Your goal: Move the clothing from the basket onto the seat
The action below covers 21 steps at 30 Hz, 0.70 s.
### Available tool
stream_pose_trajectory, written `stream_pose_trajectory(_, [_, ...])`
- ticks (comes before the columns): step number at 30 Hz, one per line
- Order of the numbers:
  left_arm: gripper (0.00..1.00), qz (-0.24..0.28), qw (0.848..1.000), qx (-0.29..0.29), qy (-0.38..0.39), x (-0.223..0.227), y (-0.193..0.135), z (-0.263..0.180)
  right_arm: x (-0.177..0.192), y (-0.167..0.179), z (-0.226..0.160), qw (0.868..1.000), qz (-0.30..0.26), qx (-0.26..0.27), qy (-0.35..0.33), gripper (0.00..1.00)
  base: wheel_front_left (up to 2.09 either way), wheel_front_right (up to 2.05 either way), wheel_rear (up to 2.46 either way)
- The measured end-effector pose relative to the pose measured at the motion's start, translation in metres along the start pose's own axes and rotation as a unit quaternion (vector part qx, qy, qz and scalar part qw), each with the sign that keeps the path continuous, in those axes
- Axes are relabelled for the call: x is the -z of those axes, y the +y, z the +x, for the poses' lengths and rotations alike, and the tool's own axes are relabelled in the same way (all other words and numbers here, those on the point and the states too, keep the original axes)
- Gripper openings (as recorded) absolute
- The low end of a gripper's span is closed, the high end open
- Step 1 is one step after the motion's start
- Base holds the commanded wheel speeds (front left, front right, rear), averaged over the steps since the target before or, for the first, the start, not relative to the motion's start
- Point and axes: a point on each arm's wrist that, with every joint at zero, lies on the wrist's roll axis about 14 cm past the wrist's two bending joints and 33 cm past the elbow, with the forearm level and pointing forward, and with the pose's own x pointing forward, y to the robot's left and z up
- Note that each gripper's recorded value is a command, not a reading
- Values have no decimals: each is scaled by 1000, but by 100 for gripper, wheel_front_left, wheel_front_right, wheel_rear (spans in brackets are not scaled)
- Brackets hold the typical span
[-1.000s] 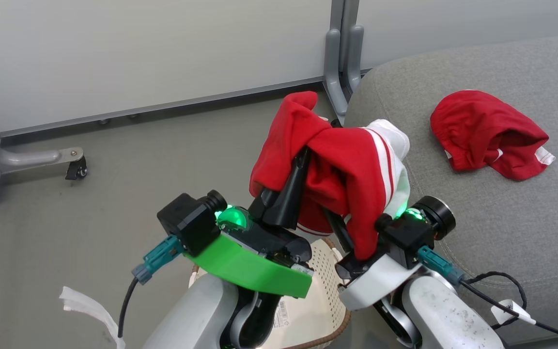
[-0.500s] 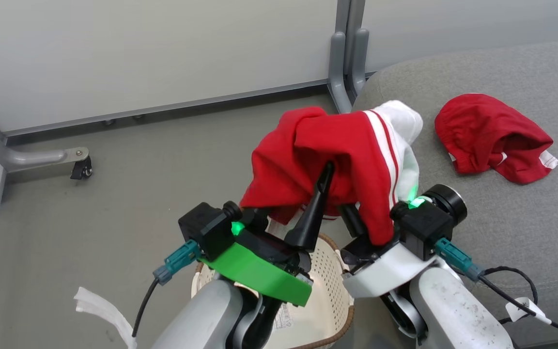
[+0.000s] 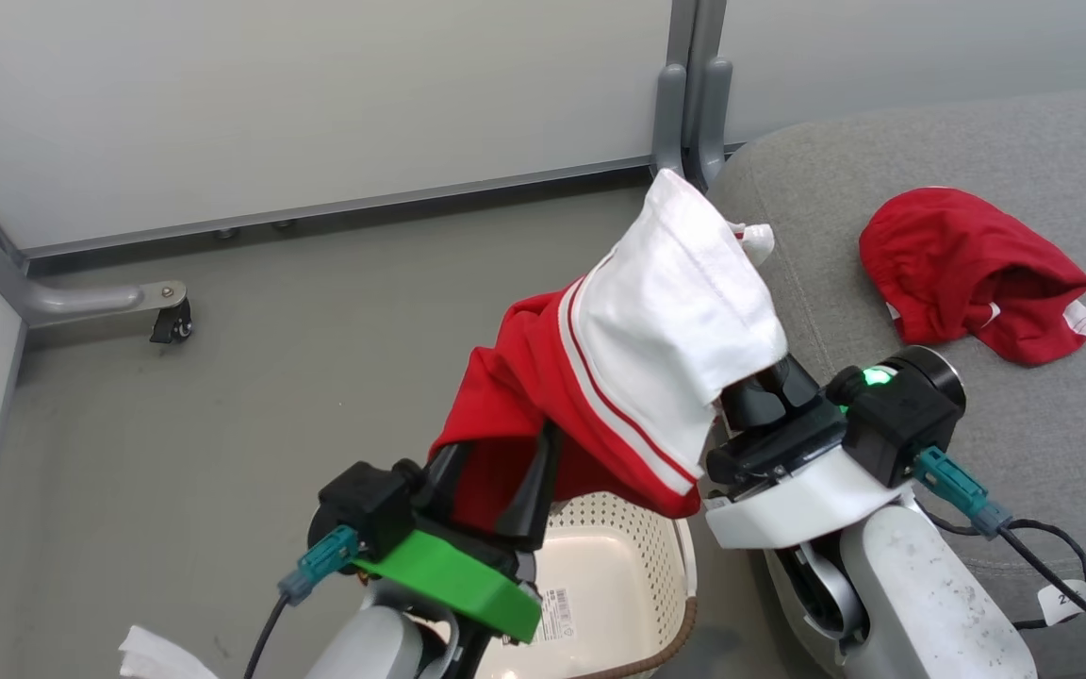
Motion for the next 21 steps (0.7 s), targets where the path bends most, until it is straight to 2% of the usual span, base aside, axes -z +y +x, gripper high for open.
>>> stream_pose_trajectory(10, [100,42,990,-133,-19,-16,80,-43,-3,-21,-5,999,0,33,-6,0,0,0,0])
stream_pose_trajectory(17, [100,80,977,-196,-29,-28,112,-75,6,-30,-11,999,-2,45,7,0,0,0,0])
stream_pose_trajectory(21, [100,83,969,-231,-23,-26,126,-96,9,-34,-14,998,0,54,11,0,0,0,0])
